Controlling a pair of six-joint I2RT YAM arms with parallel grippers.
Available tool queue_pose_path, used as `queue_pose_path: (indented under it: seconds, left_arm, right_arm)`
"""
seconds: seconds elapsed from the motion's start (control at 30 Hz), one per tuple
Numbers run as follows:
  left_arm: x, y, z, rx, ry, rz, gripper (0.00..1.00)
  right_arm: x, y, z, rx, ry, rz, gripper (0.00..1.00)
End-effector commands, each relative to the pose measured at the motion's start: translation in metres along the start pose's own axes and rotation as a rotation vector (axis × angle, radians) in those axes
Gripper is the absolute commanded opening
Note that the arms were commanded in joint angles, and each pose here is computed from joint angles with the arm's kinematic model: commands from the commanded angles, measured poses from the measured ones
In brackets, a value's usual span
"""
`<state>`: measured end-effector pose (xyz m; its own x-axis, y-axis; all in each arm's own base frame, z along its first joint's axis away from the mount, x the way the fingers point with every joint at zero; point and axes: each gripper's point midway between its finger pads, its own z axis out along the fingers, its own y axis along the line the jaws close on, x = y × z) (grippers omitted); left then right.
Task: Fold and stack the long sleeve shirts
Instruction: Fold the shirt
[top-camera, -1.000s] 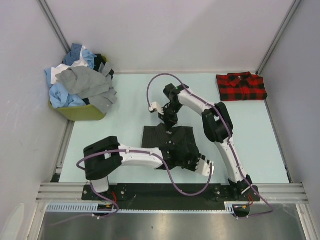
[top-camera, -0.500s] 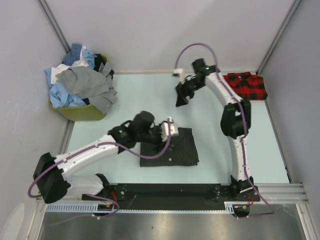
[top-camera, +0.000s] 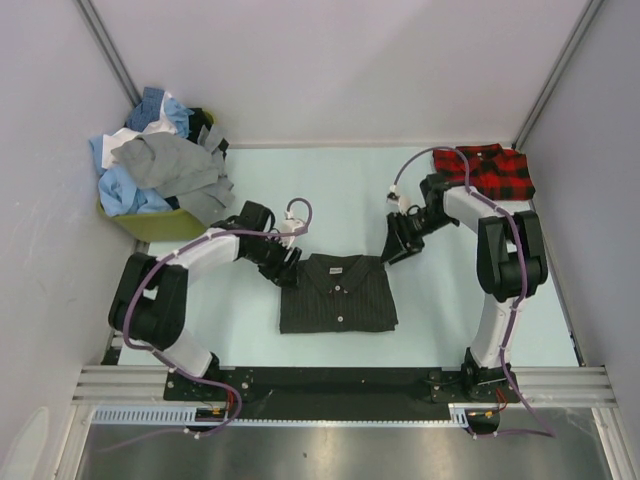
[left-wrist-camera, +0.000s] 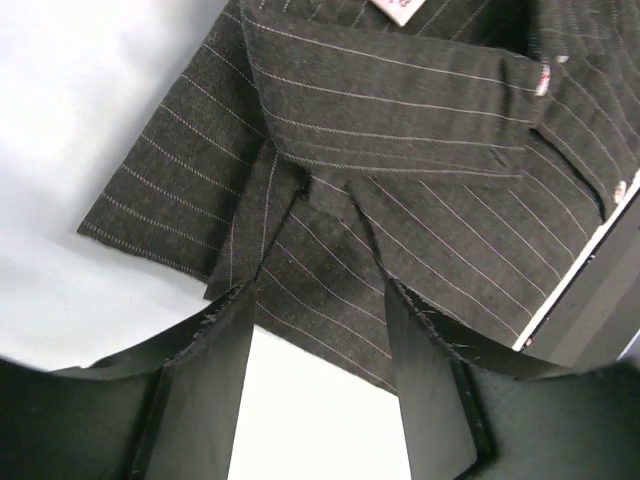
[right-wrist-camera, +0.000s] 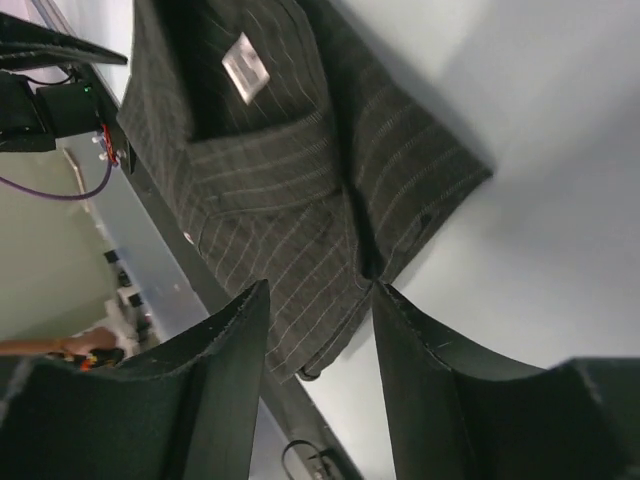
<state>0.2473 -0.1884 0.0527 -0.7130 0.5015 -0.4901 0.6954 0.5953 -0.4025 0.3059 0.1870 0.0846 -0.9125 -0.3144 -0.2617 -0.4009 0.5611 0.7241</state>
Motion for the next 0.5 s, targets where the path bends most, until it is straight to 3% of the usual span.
queue_pose_path:
  seconds: [0.0, 0.13, 0.27, 0.33, 0.43, 0.47]
  left_arm:
    - [-0.016, 0.001, 0.003, 0.035, -0.016, 0.027, 0.58]
    - [-0.001, 0.004, 0.011, 0.041, 0.033, 0.010, 0.48]
    - [0.018, 0.003, 0.013, 0.044, 0.084, -0.014, 0.25]
    - [0.030, 0.001, 0.012, 0.045, 0.107, -0.015, 0.21]
    - [0.033, 0.002, 0.007, 0.032, 0.120, 0.013, 0.20]
    - [0.032, 0.003, 0.006, 0.027, 0.117, 0.029, 0.25]
  right_arm:
    - [0.003, -0.003, 0.003, 0.007, -0.050, 0.058, 0.47]
    - [0.026, -0.008, 0.014, -0.005, -0.034, 0.124, 0.36]
    - [0.044, -0.016, 0.022, 0.012, -0.006, 0.183, 0.19]
    - [0.051, -0.018, 0.026, 0.014, 0.012, 0.207, 0.09]
    - [0.054, -0.014, 0.022, 0.004, 0.015, 0.198, 0.09]
    - [0.049, -0.009, 0.017, -0.003, -0.004, 0.176, 0.12]
